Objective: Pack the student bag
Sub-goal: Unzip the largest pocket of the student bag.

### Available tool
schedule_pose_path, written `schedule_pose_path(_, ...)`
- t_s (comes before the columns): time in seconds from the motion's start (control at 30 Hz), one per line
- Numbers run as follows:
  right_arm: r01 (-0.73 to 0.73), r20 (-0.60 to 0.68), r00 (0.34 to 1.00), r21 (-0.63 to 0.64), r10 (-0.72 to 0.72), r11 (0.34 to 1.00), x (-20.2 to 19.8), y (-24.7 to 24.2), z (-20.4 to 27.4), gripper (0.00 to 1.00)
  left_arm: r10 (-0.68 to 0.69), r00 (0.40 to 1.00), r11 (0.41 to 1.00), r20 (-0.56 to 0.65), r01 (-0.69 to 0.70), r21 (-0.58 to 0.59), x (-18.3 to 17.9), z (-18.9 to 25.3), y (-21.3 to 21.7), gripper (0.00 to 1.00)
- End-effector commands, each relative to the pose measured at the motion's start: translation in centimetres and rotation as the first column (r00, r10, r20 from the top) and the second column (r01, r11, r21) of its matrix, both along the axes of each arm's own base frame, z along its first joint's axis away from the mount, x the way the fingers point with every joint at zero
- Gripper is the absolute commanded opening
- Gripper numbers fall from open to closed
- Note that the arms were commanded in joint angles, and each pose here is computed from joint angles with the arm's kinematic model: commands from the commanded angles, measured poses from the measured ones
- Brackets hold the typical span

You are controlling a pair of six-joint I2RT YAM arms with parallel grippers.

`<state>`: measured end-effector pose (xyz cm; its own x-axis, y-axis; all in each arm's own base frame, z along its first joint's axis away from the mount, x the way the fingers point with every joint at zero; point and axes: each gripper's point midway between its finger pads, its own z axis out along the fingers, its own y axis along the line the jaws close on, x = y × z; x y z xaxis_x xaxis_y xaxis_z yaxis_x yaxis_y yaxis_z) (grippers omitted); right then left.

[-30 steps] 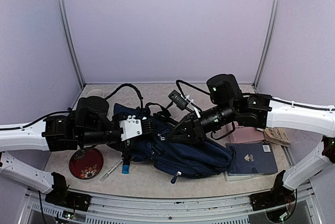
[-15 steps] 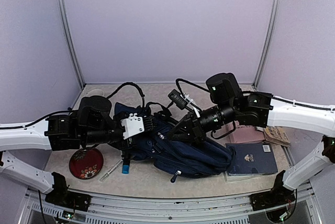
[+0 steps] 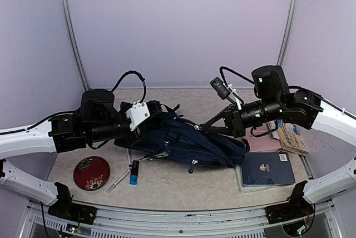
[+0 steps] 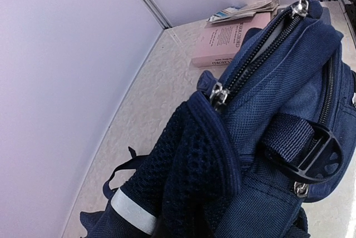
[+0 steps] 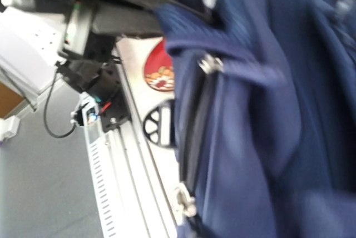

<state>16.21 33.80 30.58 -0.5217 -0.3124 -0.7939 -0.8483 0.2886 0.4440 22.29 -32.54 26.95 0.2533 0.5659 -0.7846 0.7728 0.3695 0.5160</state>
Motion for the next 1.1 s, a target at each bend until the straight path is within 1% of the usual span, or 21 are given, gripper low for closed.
schedule_pose_path(0.0,0.074,-0.037,0.996,-0.061,-0.076,0.995,0.3,-2.6,-0.6,0.00,0.141,0.990,0.987,0.006,-0.140,-0.079,2.8,2.6,1.6,0.00)
schedule_pose_path(0.1,0.137,-0.038,0.989,-0.100,-0.141,0.986,1.0,-4.0,-0.6,0.00,0.158,0.987,0.982,-0.004,-0.157,-0.107,3.4,3.1,1.9,0.00)
schedule_pose_path(0.2,0.227,-0.017,0.973,-0.124,-0.230,0.966,2.4,-5.9,0.0,0.00,0.116,0.993,0.983,-0.011,-0.117,-0.143,2.8,4.0,1.7,0.00)
schedule_pose_path(0.33,0.342,0.033,0.939,-0.119,-0.341,0.932,4.6,-8.3,1.8,0.00,0.050,0.999,0.980,-0.013,-0.052,-0.190,1.7,5.1,1.3,0.00)
schedule_pose_path(0.47,0.406,0.117,0.911,-0.095,-0.395,0.909,6.5,-9.2,4.6,0.00,-0.002,1.000,0.971,-0.015,-0.002,-0.238,0.7,6.3,0.9,0.00)
schedule_pose_path(0.57,0.430,0.184,0.893,-0.090,-0.410,0.898,8.2,-8.9,6.5,0.00,-0.082,0.996,0.958,-0.040,0.067,-0.278,-0.4,6.8,0.0,0.00)
schedule_pose_path(0.63,0.414,0.221,0.894,-0.077,-0.390,0.907,9.1,-8.1,7.8,0.00,-0.177,0.982,0.944,-0.071,0.149,-0.293,-1.8,6.5,-1.1,0.00)
schedule_pose_path(0.73,0.348,0.245,0.916,-0.092,-0.318,0.933,10.2,-6.0,8.2,0.00,-0.316,0.942,0.920,-0.112,0.275,-0.277,-4.5,5.5,-2.6,0.00)
schedule_pose_path(0.8,0.312,0.247,0.928,-0.107,-0.279,0.944,10.7,-5.1,8.1,0.00,-0.379,0.916,0.908,-0.133,0.341,-0.244,-6.2,4.4,-3.2,0.01)
schedule_pose_path(0.83,0.295,0.248,0.933,-0.113,-0.260,0.949,10.8,-4.7,8.0,0.00,-0.399,0.905,0.905,-0.148,0.363,-0.222,-6.9,3.7,-3.3,0.13)
schedule_pose_path(0.87,0.280,0.248,0.938,-0.123,-0.243,0.952,10.9,-4.4,7.8,0.00,-0.417,0.896,0.901,-0.153,0.385,-0.198,-7.6,3.2,-3.5,0.40)
schedule_pose_path(0.9,0.264,0.248,0.942,-0.129,-0.226,0.956,11.0,-4.1,7.6,0.00,-0.430,0.890,0.897,-0.149,0.403,-0.179,-8.3,3.0,-3.6,0.63)
schedule_pose_path(0.93,0.247,0.249,0.946,-0.134,-0.209,0.960,11.0,-3.8,7.5,0.00,-0.436,0.889,0.896,-0.142,0.414,-0.162,-8.7,2.9,-3.8,0.75)
schedule_pose_path(0.97,0.230,0.250,0.949,-0.136,-0.191,0.964,10.9,-3.5,7.4,0.00,-0.439,0.890,0.895,-0.124,0.420,-0.152,-9.2,3.3,-4.0,0.83)
schedule_pose_path(1.0,0.213,0.252,0.952,-0.136,-0.174,0.967,10.9,-3.3,7.3,0.00,-0.437,0.893,0.895,-0.106,0.419,-0.154,-9.4,4.1,-4.2,0.88)
schedule_pose_path(1.03,0.199,0.253,0.954,-0.136,-0.160,0.971,10.9,-3.0,7.3,0.00,-0.428,0.899,0.896,-0.089,0.410,-0.169,-9.5,5.2,-4.4,0.91)
schedule_pose_path(1.07,0.188,0.254,0.955,-0.135,-0.150,0.973,10.9,-2.8,7.2,0.00,-0.416,0.905,0.896,-0.084,0.392,-0.208,-9.4,6.8,-4.6,0.94)
